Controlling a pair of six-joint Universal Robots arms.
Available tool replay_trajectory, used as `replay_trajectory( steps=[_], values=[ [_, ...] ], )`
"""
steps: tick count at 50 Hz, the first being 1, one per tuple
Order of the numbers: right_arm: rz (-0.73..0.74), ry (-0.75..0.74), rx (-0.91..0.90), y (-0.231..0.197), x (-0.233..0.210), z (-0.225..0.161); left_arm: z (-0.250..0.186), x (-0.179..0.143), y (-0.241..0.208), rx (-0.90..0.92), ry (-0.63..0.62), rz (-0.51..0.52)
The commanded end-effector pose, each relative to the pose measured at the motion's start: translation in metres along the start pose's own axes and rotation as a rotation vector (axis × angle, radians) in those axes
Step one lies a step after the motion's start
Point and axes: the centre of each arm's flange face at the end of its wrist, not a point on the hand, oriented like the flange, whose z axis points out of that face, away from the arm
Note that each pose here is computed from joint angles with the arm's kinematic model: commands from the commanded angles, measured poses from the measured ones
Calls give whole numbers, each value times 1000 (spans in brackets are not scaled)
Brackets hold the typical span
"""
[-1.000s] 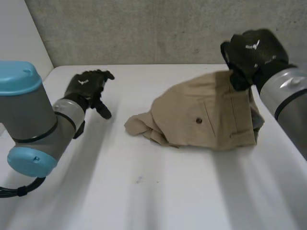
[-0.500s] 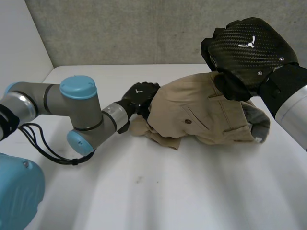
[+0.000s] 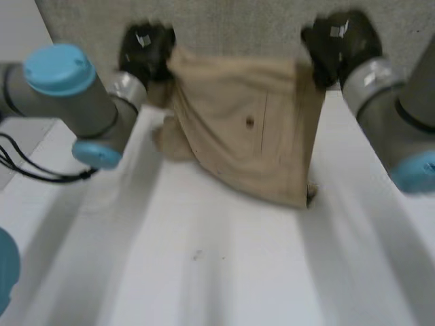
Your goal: Fold the shorts.
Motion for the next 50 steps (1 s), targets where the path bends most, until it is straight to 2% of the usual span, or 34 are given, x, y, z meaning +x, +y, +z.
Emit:
replay_trajectory(
  steps=[1,5,10,16,17,21,22,27,30,37,44,50],
  values=[
    [42,287,513,-79,44,43,19,-37,-108,329,-225,9],
    [50,328,634,-96,52,40,11,-44,-140,398,-256,4],
    [41,233,539,-66,31,40,-7,-35,-117,300,-225,3],
    [39,93,273,4,-7,30,-45,-14,-34,27,-169,9],
    [39,49,186,27,-19,25,-51,-10,-21,-15,-159,13],
    [23,-59,-44,84,-47,5,-84,4,28,-199,-111,66],
    [19,-77,-83,93,-51,1,-98,9,47,-273,-91,98],
    [13,-157,-243,124,-66,-26,-147,29,83,-471,7,188],
    [15,-186,-295,134,-71,-41,-176,41,86,-562,75,218],
    [23,-240,-363,141,-77,-77,-216,53,61,-659,164,225],
    [51,-300,-397,146,-84,-102,-213,23,28,-606,69,218],
    [110,-265,-333,143,-71,-98,-207,1,15,-564,-12,200]
  ],
)
